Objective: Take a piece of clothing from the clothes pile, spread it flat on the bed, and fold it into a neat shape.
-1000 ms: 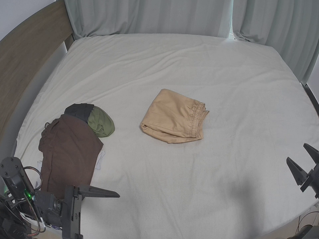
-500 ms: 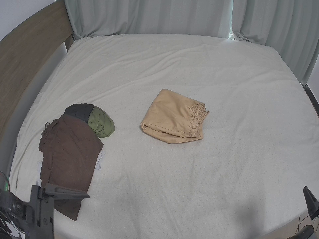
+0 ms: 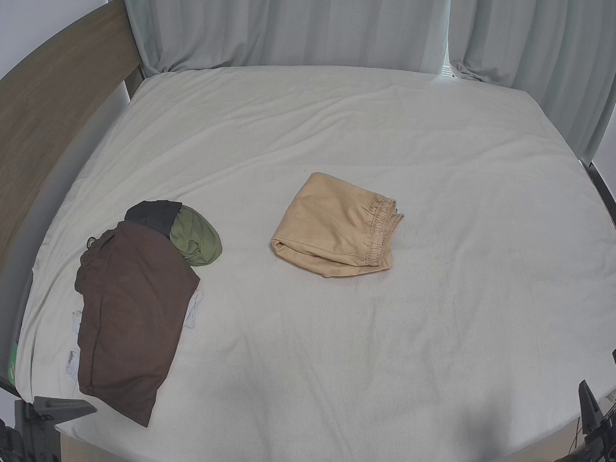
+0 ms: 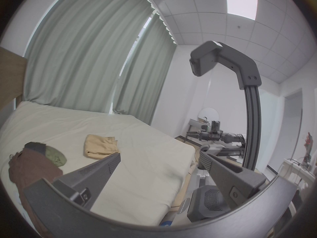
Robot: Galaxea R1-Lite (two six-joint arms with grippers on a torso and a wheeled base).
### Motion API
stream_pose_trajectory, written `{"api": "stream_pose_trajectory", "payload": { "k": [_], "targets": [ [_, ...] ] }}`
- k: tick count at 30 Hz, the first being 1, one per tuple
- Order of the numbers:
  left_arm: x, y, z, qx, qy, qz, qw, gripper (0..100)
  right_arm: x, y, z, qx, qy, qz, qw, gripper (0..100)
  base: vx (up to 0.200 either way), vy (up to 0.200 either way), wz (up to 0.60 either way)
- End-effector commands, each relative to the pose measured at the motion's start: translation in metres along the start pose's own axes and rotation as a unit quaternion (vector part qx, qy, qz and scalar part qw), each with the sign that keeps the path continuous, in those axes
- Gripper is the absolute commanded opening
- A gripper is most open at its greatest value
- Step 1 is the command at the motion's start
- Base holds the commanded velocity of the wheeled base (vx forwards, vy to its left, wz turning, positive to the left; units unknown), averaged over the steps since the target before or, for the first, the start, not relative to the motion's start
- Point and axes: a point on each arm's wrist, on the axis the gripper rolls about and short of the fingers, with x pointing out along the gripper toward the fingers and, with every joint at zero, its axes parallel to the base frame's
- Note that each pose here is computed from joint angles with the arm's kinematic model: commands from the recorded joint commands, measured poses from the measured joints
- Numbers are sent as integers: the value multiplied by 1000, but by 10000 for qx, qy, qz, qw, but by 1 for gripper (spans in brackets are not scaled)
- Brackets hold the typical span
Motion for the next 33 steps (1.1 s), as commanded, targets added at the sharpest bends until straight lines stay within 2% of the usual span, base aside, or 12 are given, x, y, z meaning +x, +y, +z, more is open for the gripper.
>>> {"api": "stream_pose_trajectory", "payload": {
  "k": [1,3,10,14,16,19,22,23,24,25,27,33],
  "targets": [
    [-28,-29,2,298,-898,677,9932,100,-1,-1,-13,62,-21,-276,9996,100,0,0,0],
    [-29,-31,-6,393,-949,1026,9894,100,-1,0,-13,-191,-15,-223,9996,100,0,0,0],
    [-25,-22,-27,912,-659,1932,9747,100,0,0,-13,-239,-30,-208,9995,100,0,0,0],
    [-26,-20,-29,927,-603,2321,9664,100,0,0,-13,-247,-38,-201,9995,100,0,0,0],
    [-27,-18,-32,896,-589,2954,9493,100,-1,0,-13,-247,-38,-186,9995,100,0,0,0],
    [-30,-22,-44,865,-527,3377,9358,100,-1,0,-13,-247,-41,-78,9997,100,0,0,0],
    [-30,-21,-48,798,-339,3531,9315,100,-1,0,-13,-224,-40,-124,9997,100,0,0,0],
    [-33,-18,-52,763,-221,4253,9016,100,0,-1,-13,-191,-14,-277,9994,100,0,0,0],
    [-33,-18,-52,751,-219,4371,8960,100,-1,-1,-13,-191,-22,-277,9994,100,0,0,0],
    [-35,-16,-54,690,-167,4712,8792,100,-1,-1,-13,-183,-22,-269,9995,100,0,0,0],
    [-36,-15,-55,611,-151,4944,8669,100,-1,-1,-13,-175,-15,-277,9995,100,0,0,0],
    [-37,-14,-62,448,138,5139,8566,100,-1,-1,-14,50,2,-391,9992,100,0,0,0]
  ]
}}
